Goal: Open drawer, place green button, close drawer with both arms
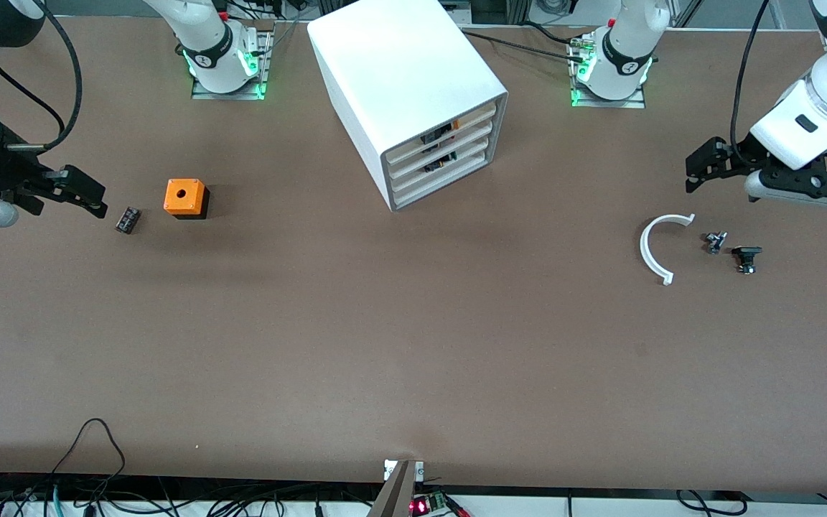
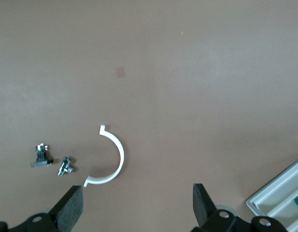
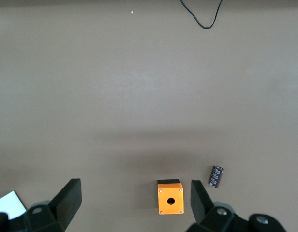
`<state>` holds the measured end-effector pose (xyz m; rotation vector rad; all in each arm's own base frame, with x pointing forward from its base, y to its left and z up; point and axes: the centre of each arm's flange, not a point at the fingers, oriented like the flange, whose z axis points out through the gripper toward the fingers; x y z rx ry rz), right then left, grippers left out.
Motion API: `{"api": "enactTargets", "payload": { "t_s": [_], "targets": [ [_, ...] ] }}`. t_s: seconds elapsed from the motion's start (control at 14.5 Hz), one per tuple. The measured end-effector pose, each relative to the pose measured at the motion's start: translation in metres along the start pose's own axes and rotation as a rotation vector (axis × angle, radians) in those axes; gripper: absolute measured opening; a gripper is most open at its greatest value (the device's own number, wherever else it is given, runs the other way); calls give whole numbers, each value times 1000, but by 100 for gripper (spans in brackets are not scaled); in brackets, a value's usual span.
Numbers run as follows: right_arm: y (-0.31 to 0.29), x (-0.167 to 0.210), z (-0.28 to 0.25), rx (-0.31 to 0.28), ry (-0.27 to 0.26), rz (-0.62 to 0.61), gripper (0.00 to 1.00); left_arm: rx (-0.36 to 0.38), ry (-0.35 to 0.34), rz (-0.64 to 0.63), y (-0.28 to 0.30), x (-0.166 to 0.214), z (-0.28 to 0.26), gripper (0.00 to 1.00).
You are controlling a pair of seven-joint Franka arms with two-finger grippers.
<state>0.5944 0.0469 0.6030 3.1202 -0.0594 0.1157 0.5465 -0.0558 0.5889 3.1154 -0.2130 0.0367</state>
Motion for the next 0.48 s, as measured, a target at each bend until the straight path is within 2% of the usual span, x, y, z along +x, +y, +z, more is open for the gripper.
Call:
{"api": "enactTargets", "payload": {
  "t_s": [0.48],
  "targets": [
    [0,0,0,0,0,1,100,-1,-2,-5,-3,2,0,100]
  ]
}}
